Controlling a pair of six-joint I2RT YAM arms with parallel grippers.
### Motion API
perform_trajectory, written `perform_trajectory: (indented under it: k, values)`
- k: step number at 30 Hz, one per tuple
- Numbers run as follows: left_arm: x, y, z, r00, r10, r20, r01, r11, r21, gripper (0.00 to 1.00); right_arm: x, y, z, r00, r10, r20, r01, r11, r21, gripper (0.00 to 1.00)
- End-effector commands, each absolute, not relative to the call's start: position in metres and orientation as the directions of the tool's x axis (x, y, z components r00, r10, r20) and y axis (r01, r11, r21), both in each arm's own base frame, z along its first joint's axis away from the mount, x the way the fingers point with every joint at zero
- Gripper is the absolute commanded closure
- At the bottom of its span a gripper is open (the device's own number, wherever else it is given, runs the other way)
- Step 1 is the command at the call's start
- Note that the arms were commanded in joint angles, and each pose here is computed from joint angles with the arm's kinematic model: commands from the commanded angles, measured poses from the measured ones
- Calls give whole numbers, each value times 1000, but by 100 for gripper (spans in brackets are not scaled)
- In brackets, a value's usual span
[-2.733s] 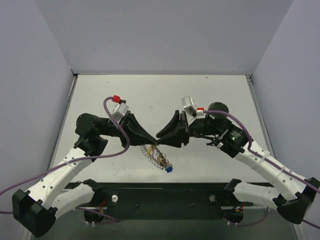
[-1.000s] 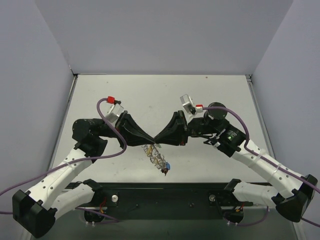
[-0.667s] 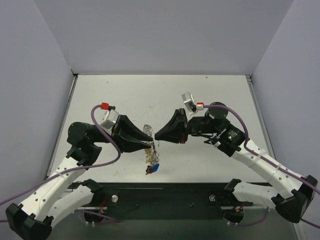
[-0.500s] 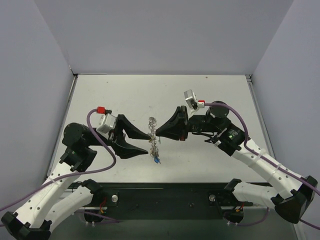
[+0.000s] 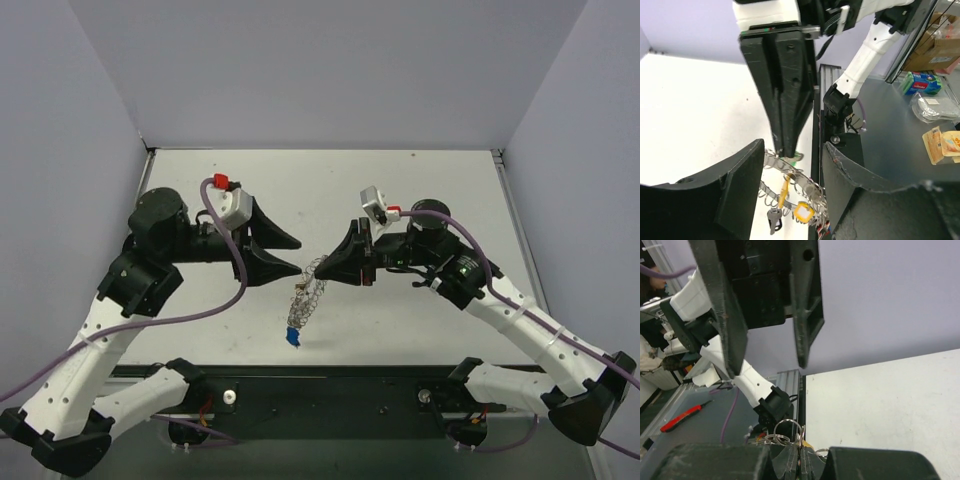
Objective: Put the keys on the keyring
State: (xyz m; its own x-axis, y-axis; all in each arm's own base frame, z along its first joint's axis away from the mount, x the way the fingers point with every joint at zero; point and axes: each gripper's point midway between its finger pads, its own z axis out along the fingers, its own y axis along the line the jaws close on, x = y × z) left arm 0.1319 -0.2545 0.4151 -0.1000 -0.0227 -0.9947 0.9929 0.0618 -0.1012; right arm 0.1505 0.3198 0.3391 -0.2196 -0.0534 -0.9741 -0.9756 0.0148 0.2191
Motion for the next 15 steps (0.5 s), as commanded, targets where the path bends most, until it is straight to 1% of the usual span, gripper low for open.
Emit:
perform_trajectory:
  k: [1, 2, 3, 4, 6, 7, 11, 12, 15]
  values:
    - [139, -254, 391, -155, 153, -976, 988, 48, -149, 43, 144, 314, 371, -75, -20, -997, -996, -36, 76, 100]
    - [140, -255, 389, -164, 179, -970, 986, 40, -159, 43, 144, 314, 370, -63, -29, -998, -997, -38, 64, 100]
    - [140, -254, 401, -141, 182, -973, 990, 36, -136, 44, 143, 313, 366, -72, -47, -996, -996, -39, 74, 100]
    - [144, -256, 385, -187, 242, -952, 982, 40, -183, 45, 142, 312, 368, -69, -48, -996, -997, -42, 71, 100]
    - [143, -254, 380, -210, 285, -935, 977, 37, -208, 46, 141, 310, 365, -78, -63, -995, -996, -39, 81, 100]
    - [148, -257, 381, -203, 294, -934, 979, 36, -201, 47, 142, 310, 365, -56, -66, -996, -998, -39, 58, 100]
    - [143, -265, 375, -211, 344, -915, 975, 10, -221, 47, 144, 308, 364, -36, -83, -996, -999, -33, 39, 100]
    - [141, -265, 371, -230, 368, -901, 970, 11, -243, 48, 143, 306, 357, -55, -108, -993, -998, -28, 58, 100]
    - [133, -270, 368, -212, 391, -896, 969, -35, -245, 48, 144, 305, 354, -60, -124, -990, -998, -22, 64, 100]
